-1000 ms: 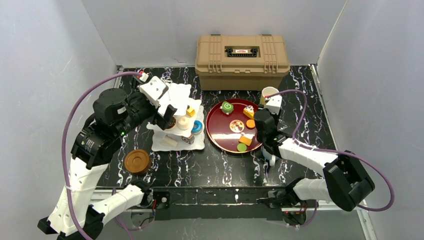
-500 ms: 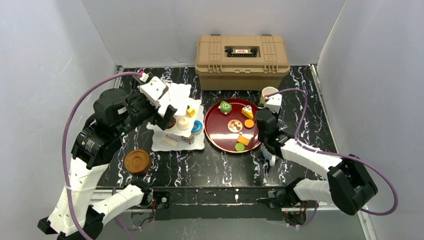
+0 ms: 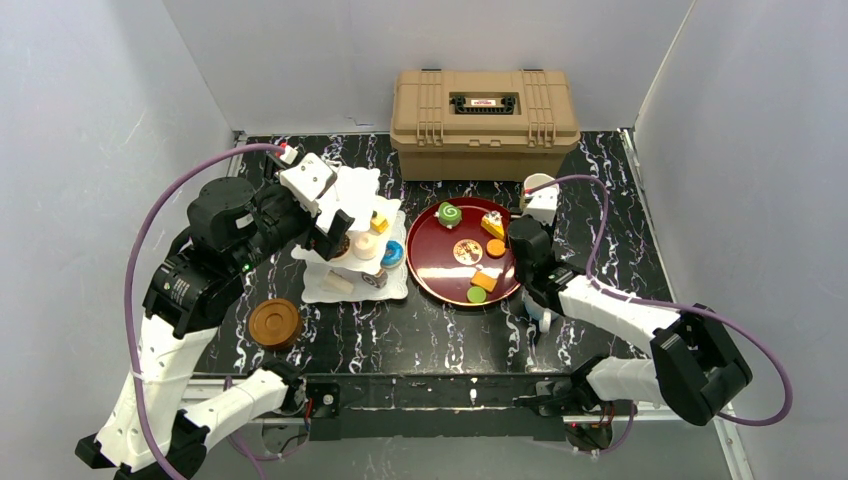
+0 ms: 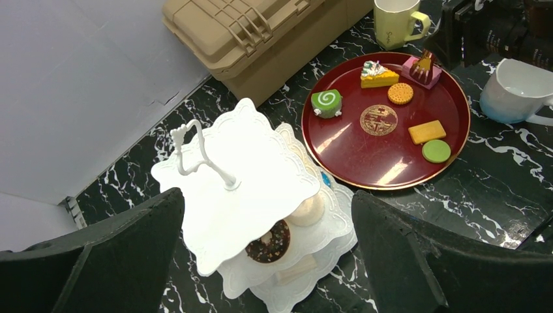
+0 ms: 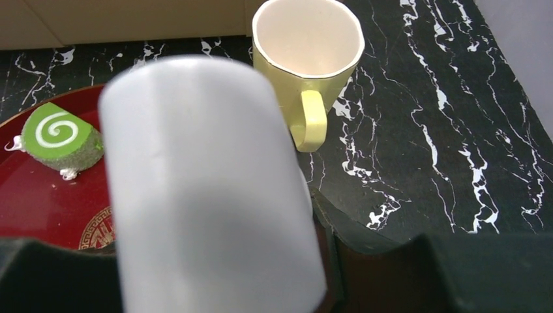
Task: Serve the afternoon tea
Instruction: Move the tray at the center of the board.
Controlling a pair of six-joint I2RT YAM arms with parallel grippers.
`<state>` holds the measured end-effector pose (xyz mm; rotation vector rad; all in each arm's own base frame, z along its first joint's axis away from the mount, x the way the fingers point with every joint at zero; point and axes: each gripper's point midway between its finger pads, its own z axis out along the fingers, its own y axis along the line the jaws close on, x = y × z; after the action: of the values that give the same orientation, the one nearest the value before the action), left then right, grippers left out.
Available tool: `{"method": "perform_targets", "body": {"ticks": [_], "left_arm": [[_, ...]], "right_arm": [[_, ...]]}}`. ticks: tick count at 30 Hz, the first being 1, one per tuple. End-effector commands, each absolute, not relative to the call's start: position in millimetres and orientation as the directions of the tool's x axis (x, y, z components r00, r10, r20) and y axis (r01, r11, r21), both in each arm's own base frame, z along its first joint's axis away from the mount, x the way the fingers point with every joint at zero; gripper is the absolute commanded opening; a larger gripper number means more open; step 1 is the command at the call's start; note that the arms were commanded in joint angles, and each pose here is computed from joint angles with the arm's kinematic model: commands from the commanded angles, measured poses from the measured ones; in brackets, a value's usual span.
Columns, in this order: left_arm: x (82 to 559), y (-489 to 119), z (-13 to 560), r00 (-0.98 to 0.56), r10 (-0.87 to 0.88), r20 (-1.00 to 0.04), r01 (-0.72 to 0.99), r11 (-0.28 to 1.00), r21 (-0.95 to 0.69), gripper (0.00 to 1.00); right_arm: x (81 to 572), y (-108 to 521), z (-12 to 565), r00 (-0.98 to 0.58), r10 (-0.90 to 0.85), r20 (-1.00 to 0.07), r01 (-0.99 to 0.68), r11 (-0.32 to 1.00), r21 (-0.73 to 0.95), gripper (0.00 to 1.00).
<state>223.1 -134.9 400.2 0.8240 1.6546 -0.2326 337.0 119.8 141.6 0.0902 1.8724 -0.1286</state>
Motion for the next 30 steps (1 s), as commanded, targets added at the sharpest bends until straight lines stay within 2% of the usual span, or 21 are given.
{"method": "perform_targets", "body": {"ticks": [1,15,24,30], "left_arm": [[222,-135,401,-0.032,0.385,-0.923,0.629,0.725,0.281,0.98],[221,-135,400,-0.037,0.384,-0.923,0.631,0.725,0.276,0.98],[221,-136,398,-0.040,0.384,-0.922,0.636,0.722,0.273,0.98],[221,-136,399,-0.037,0.383,-0.923,0.635,0.722,0.274,0.98]], "right_arm": [[346,143,179,-0.219,0.088,-0.972,0.072,0.995,0.074,0.55],[346,152,182,-0.216,0.111,-0.970,0.028,0.994,0.108,0.52],[346,148,218,-0.157,0.105,-0.982,0.021,0.994,0.103,0.52],[344,150,213,-0.172,0.109,-0.979,0.010,0.994,0.109,0.53]]}}
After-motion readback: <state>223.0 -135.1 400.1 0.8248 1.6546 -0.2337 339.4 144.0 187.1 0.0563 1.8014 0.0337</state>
